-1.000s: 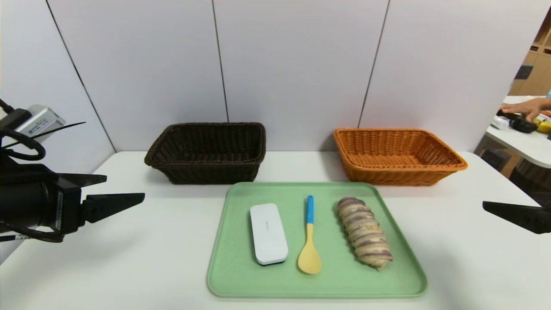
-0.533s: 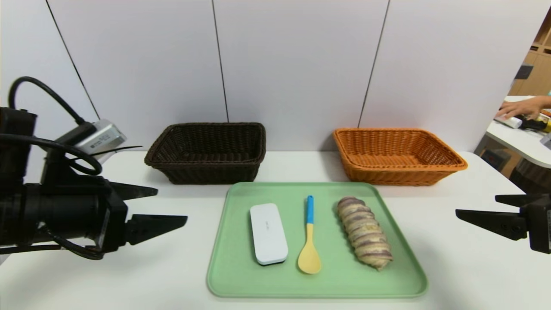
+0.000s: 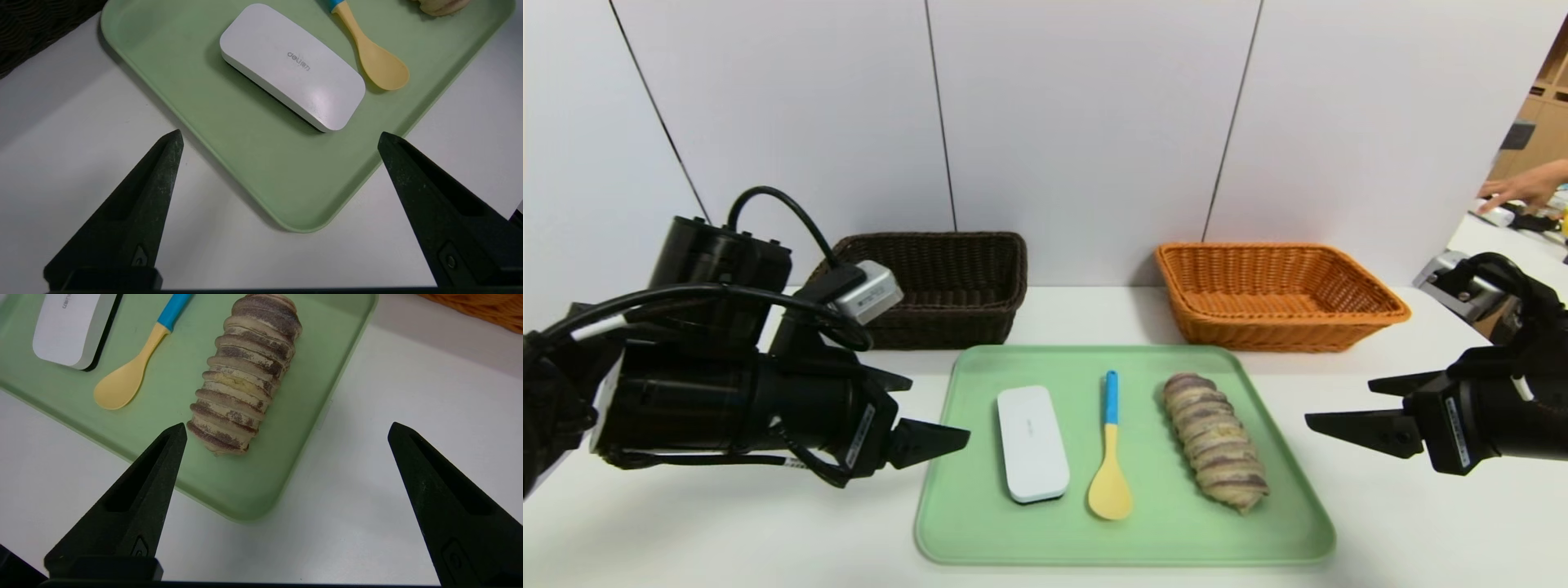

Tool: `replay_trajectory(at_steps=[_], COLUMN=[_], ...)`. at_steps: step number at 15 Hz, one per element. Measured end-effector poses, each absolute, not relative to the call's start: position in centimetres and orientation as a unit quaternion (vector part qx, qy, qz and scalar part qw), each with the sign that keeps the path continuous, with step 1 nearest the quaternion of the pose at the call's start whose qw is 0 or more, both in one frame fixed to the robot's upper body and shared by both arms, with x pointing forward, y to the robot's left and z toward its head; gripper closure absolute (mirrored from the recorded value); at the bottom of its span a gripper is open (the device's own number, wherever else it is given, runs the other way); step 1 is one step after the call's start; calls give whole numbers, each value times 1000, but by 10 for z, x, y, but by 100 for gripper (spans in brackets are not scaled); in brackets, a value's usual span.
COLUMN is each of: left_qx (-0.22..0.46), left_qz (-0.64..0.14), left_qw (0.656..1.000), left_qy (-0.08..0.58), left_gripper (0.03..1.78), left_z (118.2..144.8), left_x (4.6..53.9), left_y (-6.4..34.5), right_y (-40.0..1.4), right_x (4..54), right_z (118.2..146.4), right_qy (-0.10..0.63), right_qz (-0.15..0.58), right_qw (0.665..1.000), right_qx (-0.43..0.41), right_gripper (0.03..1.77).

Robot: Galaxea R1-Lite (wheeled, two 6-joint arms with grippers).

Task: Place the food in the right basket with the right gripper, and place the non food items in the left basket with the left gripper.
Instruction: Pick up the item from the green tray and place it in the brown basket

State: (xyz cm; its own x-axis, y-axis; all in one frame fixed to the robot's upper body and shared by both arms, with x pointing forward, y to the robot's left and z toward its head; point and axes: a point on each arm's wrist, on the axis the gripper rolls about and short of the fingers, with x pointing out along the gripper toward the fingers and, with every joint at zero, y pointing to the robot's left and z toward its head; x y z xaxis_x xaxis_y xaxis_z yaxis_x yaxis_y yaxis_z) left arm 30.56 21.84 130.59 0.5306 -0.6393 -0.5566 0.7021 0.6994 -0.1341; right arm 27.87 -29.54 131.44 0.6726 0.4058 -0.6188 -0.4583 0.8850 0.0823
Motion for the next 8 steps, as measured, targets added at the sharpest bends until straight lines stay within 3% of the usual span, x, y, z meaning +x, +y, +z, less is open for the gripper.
replay_trajectory(at_steps=[8], left_qx=[43], left_qz=[-349], left_qw=[879], left_qy=[321], left_gripper=[12], left_z=[1298], left_x=[319], left_y=[186], right_y=[-286], right_x=[298], right_z=[1307], right_qy=[352], right_qz=[246], right_qw=[902], right_qx=[-38], right_gripper=[10])
